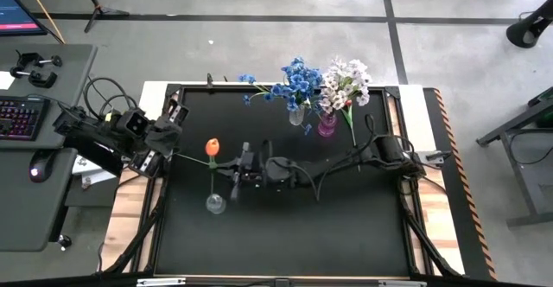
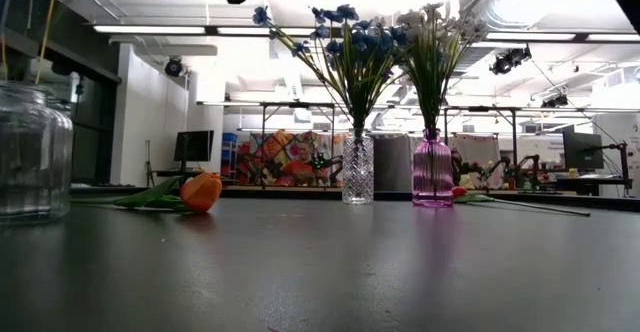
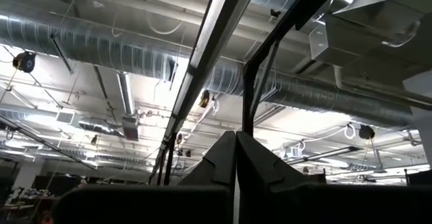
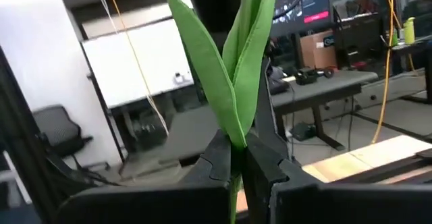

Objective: Sort flowers into vase by color
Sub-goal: Put the bottom right orange flowers into the bottom transparent vase

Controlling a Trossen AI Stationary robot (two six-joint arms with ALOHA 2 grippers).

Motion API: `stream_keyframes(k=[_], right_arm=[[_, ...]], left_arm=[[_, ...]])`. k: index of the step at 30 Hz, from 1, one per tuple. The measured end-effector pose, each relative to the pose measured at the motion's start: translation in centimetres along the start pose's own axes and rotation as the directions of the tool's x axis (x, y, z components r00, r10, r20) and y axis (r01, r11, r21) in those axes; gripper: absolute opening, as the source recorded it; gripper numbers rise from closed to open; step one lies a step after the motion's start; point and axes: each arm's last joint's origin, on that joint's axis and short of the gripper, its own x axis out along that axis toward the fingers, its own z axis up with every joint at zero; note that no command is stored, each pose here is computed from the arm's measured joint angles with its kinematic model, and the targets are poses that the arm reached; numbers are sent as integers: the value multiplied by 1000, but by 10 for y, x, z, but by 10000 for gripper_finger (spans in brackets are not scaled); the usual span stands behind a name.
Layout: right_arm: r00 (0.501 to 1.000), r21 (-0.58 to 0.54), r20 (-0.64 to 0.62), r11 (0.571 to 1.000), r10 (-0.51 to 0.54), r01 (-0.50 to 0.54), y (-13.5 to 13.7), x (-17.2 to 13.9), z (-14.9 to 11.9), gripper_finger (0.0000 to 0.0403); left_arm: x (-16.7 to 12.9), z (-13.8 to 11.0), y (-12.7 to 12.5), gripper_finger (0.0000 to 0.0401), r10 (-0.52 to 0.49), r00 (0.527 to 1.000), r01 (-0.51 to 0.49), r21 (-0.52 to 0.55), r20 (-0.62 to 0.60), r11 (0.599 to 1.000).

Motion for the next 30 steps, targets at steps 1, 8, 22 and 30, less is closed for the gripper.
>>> stream_keyframes(k=[1,8,22,30], right_arm=[[1000,-11,-9,1000,0,0,0,1,1,0],[997,-56,-78,998,-13,8,1,4,3,0],[990,-12,-133,999,37,-39,3,3,-3,12],[988,43,-139,997,64,-59,6,2,-3,149]], left_arm=[[0,0,0,0,0,1000,0,-3,0,1000],[0,0,0,0,0,1000,0,-5,-3,1000],[0,0,0,0,1,1000,-1,-4,-3,1000],[0,0,0,0,1,1000,-1,-4,-3,1000]])
